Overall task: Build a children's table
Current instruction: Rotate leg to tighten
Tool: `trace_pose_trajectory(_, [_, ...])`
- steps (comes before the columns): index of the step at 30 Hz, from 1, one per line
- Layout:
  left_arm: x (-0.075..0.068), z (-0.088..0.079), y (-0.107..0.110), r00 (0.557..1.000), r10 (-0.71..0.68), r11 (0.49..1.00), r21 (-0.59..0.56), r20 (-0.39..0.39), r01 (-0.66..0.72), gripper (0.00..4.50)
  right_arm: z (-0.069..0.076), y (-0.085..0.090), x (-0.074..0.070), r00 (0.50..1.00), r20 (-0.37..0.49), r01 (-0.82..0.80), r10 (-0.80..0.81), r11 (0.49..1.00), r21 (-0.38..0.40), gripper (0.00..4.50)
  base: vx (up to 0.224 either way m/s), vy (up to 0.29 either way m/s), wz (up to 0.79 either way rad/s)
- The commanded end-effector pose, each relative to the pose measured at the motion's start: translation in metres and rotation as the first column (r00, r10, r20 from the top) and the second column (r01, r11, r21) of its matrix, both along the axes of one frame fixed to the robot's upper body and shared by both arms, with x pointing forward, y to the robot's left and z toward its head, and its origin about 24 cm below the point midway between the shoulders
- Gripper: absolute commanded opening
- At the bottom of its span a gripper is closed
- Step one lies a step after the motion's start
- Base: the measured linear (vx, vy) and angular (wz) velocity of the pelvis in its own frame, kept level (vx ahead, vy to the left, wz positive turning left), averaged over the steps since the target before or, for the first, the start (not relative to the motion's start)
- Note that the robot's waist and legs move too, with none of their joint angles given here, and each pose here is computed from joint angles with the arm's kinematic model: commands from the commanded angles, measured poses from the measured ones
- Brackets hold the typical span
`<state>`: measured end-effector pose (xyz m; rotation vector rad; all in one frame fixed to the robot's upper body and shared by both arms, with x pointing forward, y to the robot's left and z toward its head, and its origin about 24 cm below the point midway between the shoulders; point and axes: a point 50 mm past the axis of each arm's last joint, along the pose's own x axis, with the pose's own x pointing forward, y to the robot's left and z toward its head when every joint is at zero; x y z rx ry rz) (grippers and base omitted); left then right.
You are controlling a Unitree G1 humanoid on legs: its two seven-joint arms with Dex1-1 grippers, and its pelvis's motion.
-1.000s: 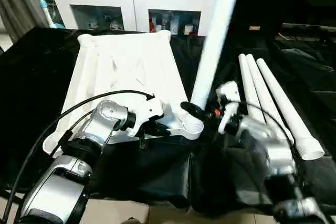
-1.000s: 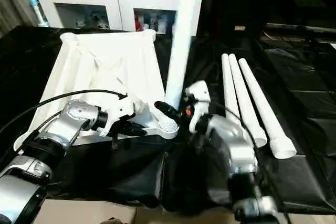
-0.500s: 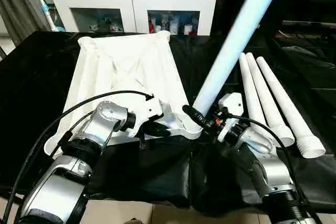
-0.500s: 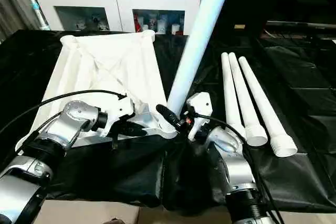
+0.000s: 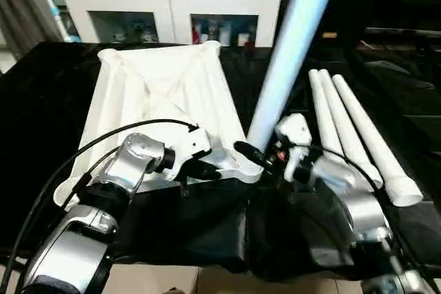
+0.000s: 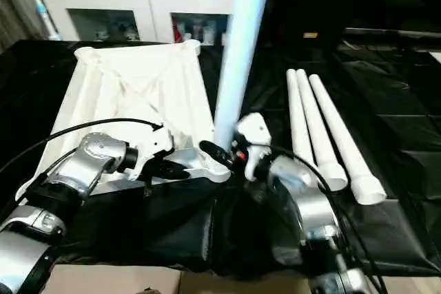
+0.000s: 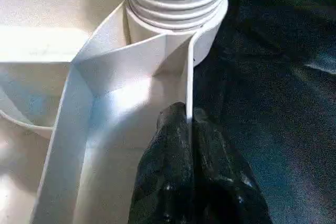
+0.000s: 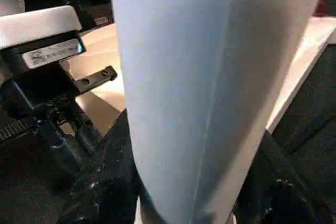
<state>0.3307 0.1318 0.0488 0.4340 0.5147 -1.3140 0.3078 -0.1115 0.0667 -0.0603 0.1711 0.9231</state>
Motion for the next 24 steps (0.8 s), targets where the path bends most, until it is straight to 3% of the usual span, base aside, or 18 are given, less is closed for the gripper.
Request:
trace_pose_trajectory(1, [0.001, 0.001, 0.004, 0.999, 0.031, 1.000, 0.002, 0.015, -0.031, 0.00, -0.041, -0.003, -0.012, 0.979, -0.203, -0.022, 0.000, 0.994, -0.106, 1.85, 0.000, 0.000, 0.00])
trace_pose_trajectory(6, [0.002, 0.000, 0.003, 0.999, 0.042, 0.999, 0.003, 0.021, -0.042, 0.00, -0.046, -0.003, -0.012, 0.972, -0.234, -0.054, 0.016, 0.986, -0.156, 1.85, 0.000, 0.000, 0.00])
trace_pose_trajectory(19, [0.002, 0.000, 0.004, 0.998, 0.056, 0.998, -0.007, 0.018, -0.056, 0.00, -0.050, -0.008, -0.012, 0.966, -0.256, 0.007, -0.042, 0.991, -0.137, 1.85, 0.000, 0.000, 0.00])
trace_pose_trajectory(21, [0.003, 0.000, 0.004, 0.997, 0.074, 0.997, -0.008, 0.015, -0.074, 0.00, -0.049, -0.008, -0.008, 0.967, -0.238, 0.055, -0.087, 0.989, -0.138, 1.85, 0.000, 0.000, 0.00])
trace_pose_trajectory(24, [0.011, 0.001, 0.002, 0.980, 0.196, 0.981, -0.023, 0.029, -0.195, 0.00, -0.046, -0.009, 0.006, 0.943, -0.195, 0.248, -0.271, 0.960, -0.131, 1.85, 0.000, 0.000, 0.00])
